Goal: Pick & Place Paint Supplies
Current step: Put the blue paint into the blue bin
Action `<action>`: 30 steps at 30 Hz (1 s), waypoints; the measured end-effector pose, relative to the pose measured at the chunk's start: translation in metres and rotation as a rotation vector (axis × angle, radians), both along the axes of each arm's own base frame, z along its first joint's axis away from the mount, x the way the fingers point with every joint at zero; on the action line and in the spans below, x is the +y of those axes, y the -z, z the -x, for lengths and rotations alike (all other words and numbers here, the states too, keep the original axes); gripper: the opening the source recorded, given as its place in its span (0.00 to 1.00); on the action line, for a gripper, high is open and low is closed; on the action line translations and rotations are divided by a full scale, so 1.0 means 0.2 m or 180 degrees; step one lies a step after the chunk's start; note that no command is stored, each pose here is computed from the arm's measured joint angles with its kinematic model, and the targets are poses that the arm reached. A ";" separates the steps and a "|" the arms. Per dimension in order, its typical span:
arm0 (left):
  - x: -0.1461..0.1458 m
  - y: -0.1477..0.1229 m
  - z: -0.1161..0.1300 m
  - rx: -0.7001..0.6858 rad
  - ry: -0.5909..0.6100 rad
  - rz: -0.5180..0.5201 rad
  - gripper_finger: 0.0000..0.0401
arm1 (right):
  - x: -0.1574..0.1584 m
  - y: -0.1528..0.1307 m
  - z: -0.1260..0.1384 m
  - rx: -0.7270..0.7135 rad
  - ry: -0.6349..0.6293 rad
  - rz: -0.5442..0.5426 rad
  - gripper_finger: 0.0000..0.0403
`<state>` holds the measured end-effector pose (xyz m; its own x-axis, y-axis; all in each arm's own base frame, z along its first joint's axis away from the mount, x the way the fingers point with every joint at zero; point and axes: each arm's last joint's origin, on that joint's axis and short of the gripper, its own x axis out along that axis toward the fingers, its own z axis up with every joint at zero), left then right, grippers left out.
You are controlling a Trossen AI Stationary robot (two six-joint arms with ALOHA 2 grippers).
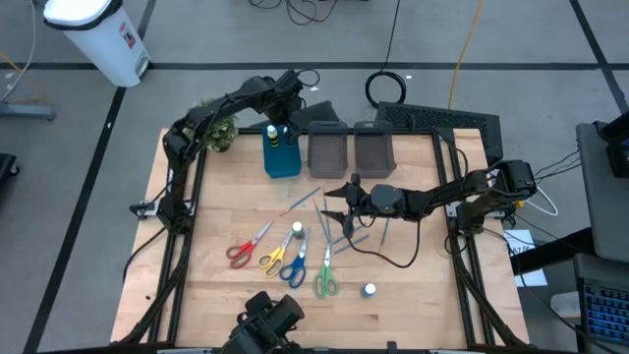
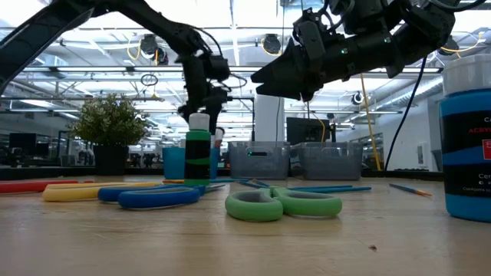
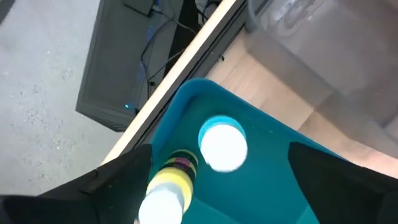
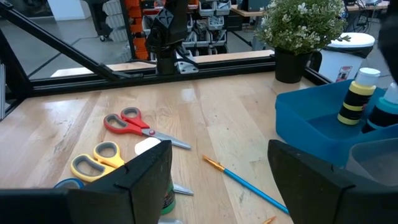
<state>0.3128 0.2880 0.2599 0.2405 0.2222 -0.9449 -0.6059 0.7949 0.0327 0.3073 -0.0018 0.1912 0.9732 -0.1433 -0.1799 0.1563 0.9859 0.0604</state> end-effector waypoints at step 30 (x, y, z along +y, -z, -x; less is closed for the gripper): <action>-0.91 -0.18 0.57 -0.2331 0.1265 -0.0896 0.99 | 0.00 0.02 0.00 0.0102 -0.0092 0.0033 0.64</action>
<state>0.1996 0.1053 0.2962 0.8738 0.1947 -0.4457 -0.2316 0.9724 -0.0294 0.3068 -0.0011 0.1882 0.9707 -0.1171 -0.2097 0.1294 0.9906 0.0455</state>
